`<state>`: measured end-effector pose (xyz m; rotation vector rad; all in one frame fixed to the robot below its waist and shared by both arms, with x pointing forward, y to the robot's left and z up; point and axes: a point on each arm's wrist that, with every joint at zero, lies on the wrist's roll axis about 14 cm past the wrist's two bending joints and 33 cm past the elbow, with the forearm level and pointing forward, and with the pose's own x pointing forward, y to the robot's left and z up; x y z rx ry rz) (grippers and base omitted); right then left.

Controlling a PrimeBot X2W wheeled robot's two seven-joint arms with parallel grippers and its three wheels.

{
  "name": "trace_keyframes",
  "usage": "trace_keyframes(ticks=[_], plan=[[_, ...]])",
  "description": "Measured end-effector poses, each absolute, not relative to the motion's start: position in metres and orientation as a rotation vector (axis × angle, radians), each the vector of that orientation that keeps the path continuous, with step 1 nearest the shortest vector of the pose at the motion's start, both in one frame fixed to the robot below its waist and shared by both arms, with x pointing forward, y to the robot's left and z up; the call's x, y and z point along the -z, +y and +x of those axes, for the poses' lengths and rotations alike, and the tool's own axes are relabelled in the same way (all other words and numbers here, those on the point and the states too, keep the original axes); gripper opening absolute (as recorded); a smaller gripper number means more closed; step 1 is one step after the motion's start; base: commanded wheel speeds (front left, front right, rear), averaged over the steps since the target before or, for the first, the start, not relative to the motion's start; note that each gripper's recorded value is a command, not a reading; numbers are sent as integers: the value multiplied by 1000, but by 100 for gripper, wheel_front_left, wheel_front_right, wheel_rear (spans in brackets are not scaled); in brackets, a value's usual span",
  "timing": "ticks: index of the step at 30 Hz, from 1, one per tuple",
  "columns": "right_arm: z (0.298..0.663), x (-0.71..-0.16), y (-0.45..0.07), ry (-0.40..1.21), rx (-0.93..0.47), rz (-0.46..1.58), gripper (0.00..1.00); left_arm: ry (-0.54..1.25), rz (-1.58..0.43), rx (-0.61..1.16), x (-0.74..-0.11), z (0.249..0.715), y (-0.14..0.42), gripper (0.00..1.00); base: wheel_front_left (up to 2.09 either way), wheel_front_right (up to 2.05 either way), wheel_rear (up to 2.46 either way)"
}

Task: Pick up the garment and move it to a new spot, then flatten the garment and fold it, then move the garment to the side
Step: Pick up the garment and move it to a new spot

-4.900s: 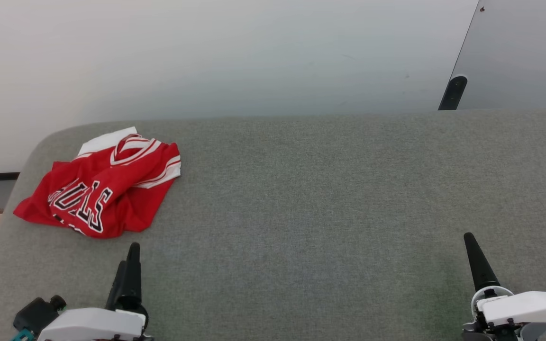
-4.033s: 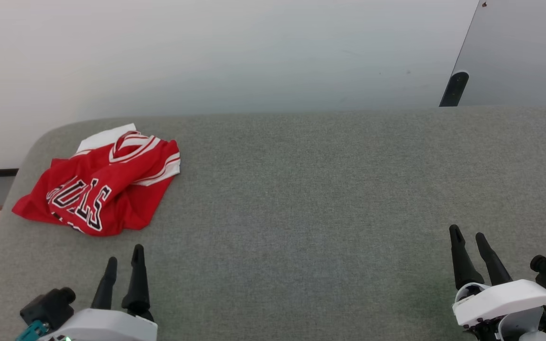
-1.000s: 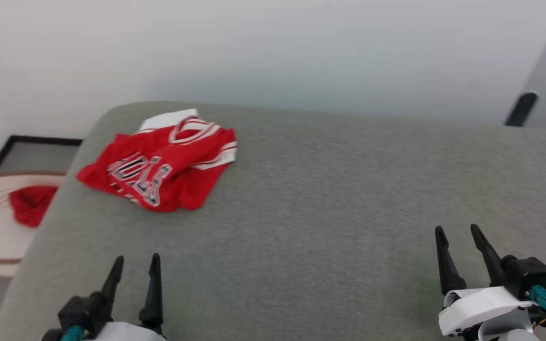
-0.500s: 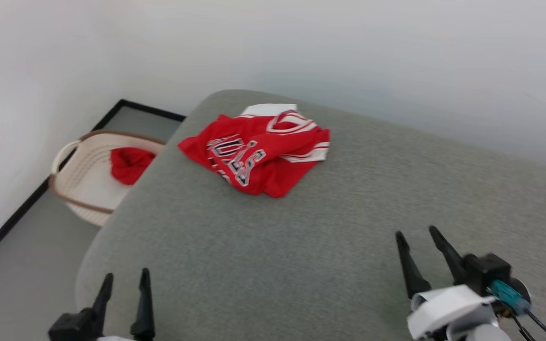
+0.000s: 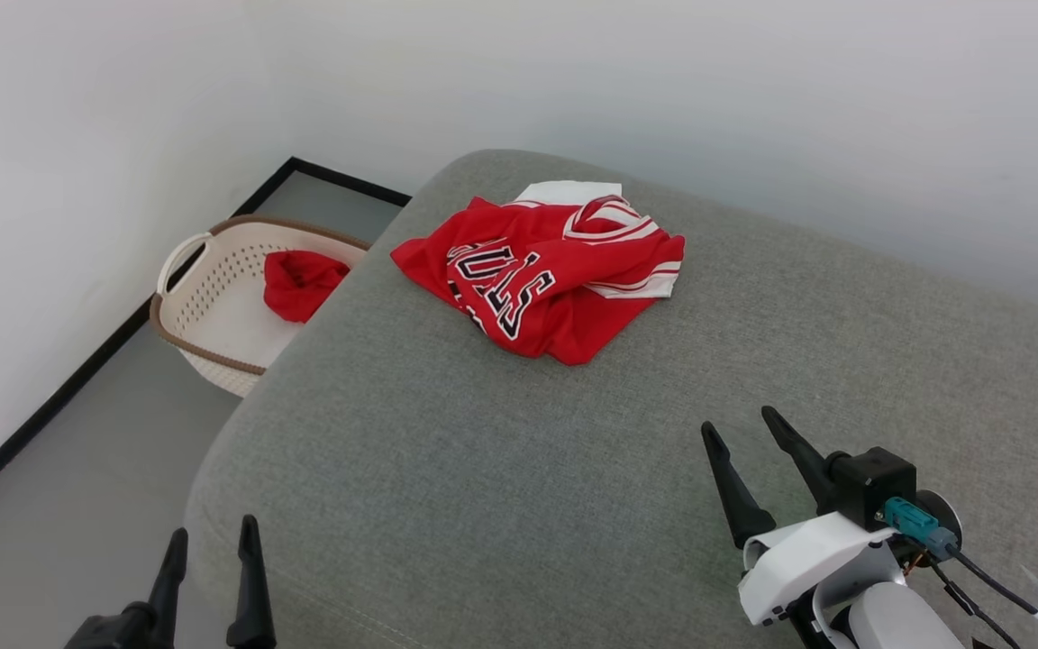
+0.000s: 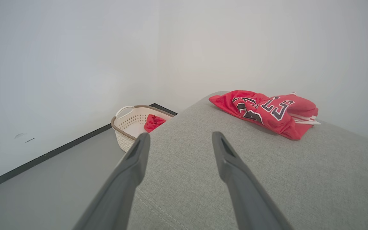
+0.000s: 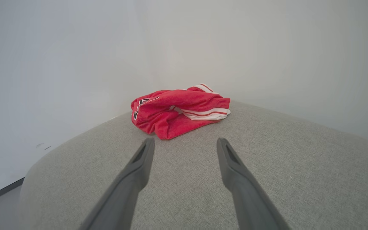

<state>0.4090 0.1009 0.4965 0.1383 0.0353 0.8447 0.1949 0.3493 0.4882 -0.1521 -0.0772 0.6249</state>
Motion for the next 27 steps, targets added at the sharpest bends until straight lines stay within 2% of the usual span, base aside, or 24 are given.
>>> trace_keyframes(ticks=[8,14,18,22,27], plan=[[413,-503,92,19,-819,147,100,-108,-138,-556,-500,215,340,100,0,0,0],[421,-493,74,26,-775,130,100,-200,-16,-374,-552,284,333,100,0,0,0],[432,-507,76,-28,-781,121,100,-250,28,-253,-592,337,329,100,0,0,0],[443,-512,80,-53,-793,114,100,-207,71,-177,-612,386,335,100,0,0,0],[461,-513,73,-73,-771,116,100,-17,98,-97,-594,443,333,100,0,0,0]])
